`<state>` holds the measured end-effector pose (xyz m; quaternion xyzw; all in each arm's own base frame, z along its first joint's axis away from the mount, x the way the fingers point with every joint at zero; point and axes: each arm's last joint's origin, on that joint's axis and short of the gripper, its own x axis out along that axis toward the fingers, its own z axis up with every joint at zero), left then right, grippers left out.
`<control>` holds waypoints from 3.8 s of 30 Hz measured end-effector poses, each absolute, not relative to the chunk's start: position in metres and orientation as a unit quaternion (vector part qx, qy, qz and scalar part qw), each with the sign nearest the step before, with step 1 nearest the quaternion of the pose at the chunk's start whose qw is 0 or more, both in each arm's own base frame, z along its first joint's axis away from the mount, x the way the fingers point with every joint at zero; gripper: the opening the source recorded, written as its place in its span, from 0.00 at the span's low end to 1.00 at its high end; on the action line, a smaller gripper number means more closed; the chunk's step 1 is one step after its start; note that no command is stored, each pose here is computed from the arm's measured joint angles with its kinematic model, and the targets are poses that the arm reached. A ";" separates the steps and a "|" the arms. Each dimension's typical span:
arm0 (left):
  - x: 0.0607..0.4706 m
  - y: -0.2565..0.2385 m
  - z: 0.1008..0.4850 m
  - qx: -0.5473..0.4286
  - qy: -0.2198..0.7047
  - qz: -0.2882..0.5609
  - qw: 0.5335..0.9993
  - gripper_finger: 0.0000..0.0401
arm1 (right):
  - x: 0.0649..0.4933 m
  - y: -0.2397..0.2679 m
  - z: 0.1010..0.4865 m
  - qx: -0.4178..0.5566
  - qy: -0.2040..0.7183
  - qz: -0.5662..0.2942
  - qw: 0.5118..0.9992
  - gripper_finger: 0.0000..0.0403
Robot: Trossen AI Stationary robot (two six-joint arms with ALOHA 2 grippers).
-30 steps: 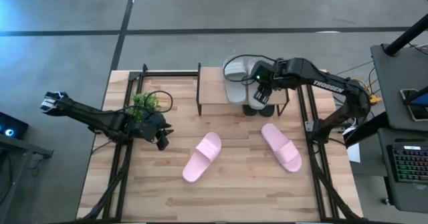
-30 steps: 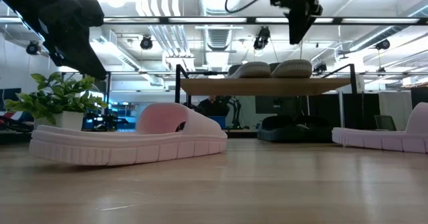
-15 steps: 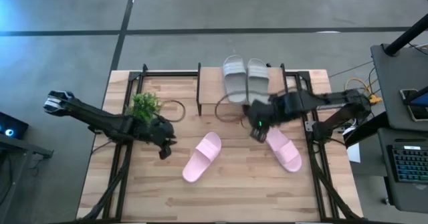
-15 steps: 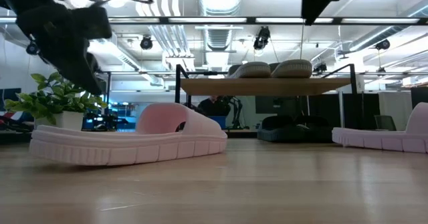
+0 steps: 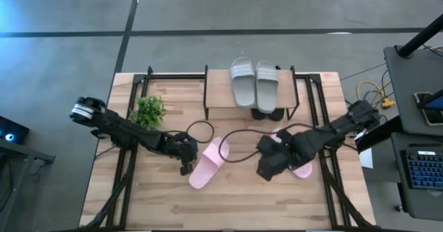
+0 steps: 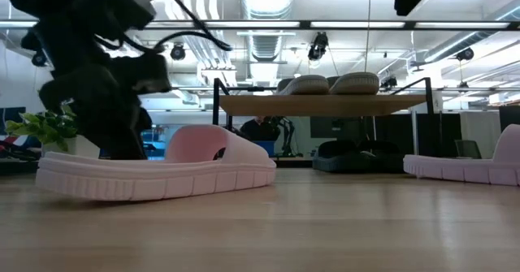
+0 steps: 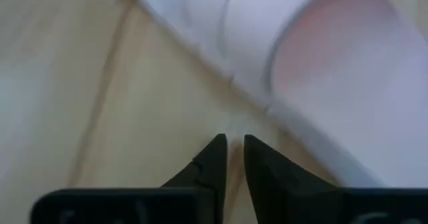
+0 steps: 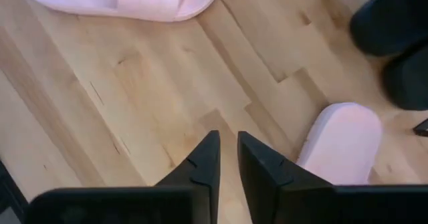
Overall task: Pick and place slides into the shelf
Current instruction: Adjust the left pink slipper, then move the right pink slipper to the left side of the other pink slipper
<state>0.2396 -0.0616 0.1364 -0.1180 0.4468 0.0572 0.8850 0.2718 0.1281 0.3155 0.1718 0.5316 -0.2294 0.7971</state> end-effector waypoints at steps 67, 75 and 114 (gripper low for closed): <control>0.314 -0.077 0.142 -0.077 0.433 0.041 0.897 0.02 | 0.336 0.081 0.186 0.276 0.447 -0.278 0.804 0.08; 0.324 -0.066 0.148 -0.064 0.389 0.035 0.918 0.02 | 0.283 0.090 0.226 0.260 0.500 -0.318 0.762 0.08; 0.318 -0.057 0.146 -0.148 0.438 0.010 0.887 0.02 | 0.226 0.029 0.203 0.134 0.804 0.021 0.579 0.45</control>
